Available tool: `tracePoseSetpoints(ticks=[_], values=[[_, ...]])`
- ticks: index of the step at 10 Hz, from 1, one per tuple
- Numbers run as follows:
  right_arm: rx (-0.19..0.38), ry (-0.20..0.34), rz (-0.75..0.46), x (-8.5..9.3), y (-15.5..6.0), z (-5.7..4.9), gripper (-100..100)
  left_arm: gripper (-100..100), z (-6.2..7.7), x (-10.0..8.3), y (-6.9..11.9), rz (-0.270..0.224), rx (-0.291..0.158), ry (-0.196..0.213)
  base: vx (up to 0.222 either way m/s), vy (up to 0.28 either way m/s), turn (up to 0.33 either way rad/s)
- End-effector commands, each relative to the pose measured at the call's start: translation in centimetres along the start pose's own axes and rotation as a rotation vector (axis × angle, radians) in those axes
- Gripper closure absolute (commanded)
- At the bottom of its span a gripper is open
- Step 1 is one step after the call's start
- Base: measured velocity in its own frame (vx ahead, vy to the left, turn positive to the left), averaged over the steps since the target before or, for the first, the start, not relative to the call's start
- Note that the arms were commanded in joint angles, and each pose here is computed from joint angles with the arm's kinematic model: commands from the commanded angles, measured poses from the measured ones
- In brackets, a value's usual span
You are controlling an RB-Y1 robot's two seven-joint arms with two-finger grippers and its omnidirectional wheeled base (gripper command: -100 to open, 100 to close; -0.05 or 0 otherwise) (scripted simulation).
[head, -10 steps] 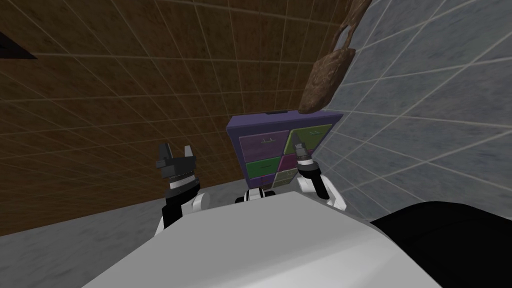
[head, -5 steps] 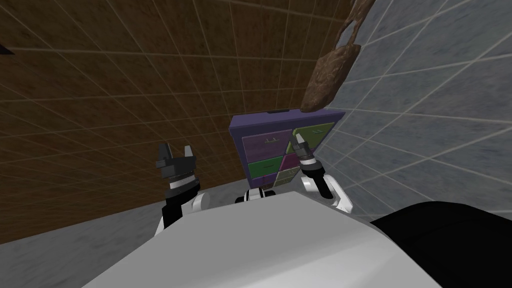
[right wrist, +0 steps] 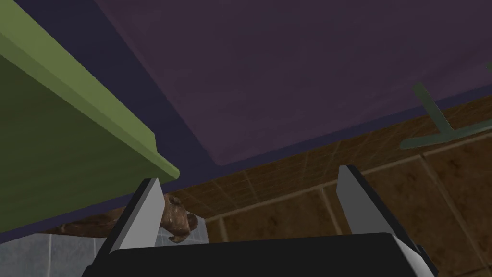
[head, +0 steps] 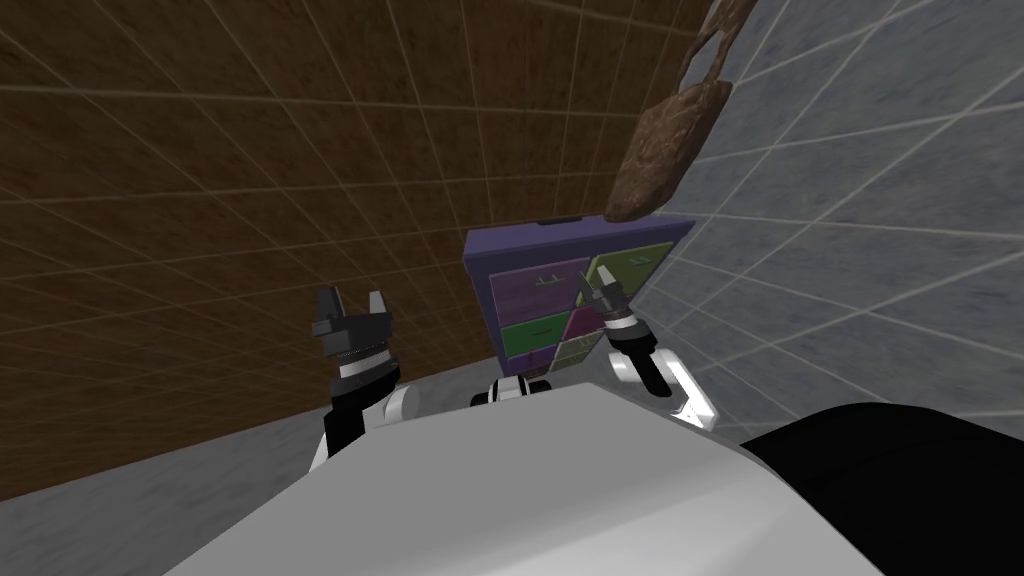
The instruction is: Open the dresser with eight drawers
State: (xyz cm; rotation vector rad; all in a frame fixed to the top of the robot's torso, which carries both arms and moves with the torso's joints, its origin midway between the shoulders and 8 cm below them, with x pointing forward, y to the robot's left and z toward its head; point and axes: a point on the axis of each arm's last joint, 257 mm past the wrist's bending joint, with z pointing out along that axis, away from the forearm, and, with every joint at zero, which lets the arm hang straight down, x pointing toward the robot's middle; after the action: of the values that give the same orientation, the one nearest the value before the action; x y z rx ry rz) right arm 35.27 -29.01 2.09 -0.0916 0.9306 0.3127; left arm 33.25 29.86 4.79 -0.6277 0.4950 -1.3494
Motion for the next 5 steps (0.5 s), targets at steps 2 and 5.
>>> tracePoseSetpoints(ticks=[2,5], values=[[-0.038,0.041,-0.198,0.49,0.05,-0.21,-100,0,0.0,0.0,0.0,0.0,0.0,0.0,0.009,0.066,-0.048],[-0.059,0.079,-0.363,1.01,-0.65,-0.44,-100,0,0.0,0.0,0.0,0.0,0.0,0.0,-0.013,0.065,-0.034]])
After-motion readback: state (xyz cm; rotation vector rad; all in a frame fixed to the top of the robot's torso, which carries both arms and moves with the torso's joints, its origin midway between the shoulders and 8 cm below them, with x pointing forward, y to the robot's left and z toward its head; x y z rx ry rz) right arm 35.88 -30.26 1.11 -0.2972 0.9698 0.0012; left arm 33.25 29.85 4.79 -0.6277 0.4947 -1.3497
